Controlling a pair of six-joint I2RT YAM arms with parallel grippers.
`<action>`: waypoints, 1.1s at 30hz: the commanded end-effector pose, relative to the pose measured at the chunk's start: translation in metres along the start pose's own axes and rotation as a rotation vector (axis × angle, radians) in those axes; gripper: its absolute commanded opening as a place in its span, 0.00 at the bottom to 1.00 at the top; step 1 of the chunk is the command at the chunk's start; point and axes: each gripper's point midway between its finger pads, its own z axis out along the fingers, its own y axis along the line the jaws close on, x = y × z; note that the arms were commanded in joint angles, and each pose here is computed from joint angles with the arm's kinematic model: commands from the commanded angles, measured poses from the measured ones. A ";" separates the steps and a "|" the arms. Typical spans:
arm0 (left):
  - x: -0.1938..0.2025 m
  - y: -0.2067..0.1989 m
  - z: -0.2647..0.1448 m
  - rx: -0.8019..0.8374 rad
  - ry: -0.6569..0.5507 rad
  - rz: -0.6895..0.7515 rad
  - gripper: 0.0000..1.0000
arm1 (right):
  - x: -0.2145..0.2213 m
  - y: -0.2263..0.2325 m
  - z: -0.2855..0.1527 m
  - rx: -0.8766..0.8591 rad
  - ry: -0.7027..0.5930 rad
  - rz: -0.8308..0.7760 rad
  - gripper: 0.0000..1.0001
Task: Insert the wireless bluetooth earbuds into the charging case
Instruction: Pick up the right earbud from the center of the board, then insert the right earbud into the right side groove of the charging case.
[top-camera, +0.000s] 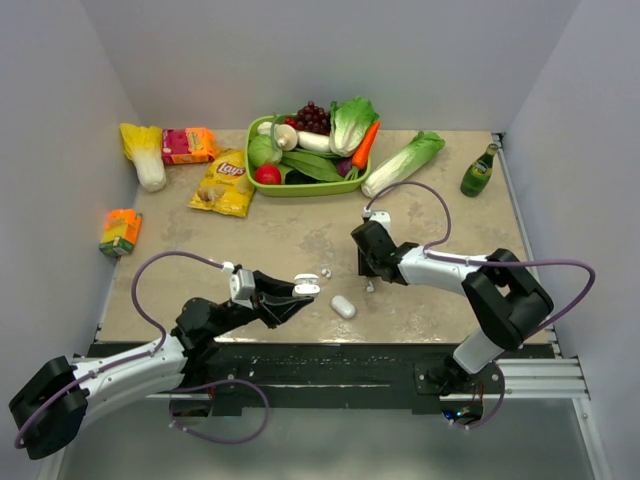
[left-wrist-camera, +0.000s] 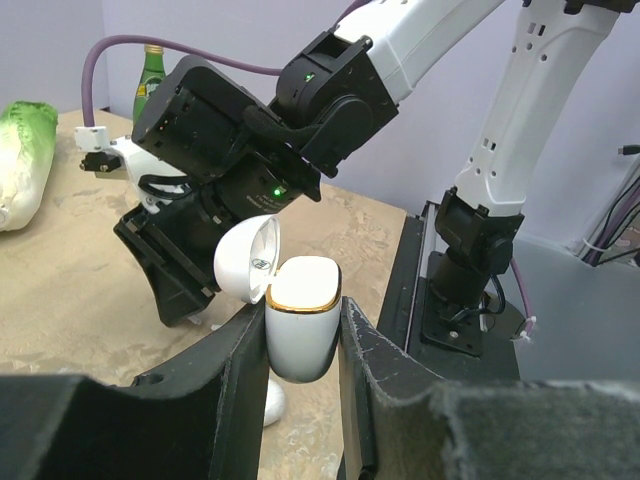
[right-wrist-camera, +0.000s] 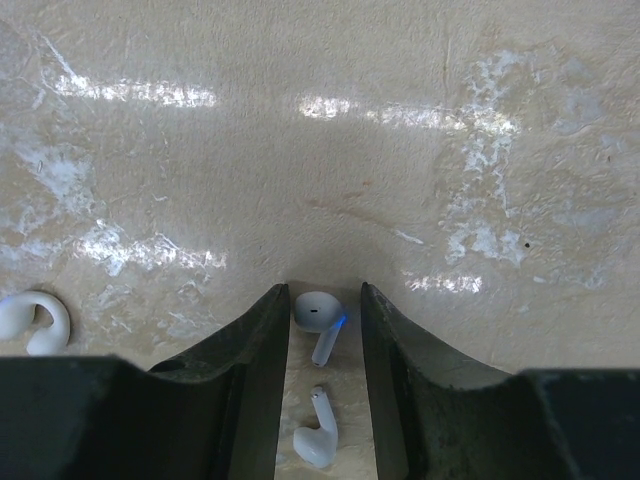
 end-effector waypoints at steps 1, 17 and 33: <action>0.026 -0.002 -0.020 0.009 0.024 -0.010 0.00 | 0.022 -0.008 -0.001 0.041 0.074 -0.018 0.37; 0.024 -0.001 -0.019 0.002 0.015 -0.014 0.00 | -0.003 0.004 -0.021 -0.039 -0.012 0.025 0.02; 0.009 0.005 -0.011 -0.034 -0.034 -0.004 0.00 | -0.071 0.008 -0.075 -0.126 -0.255 0.025 0.00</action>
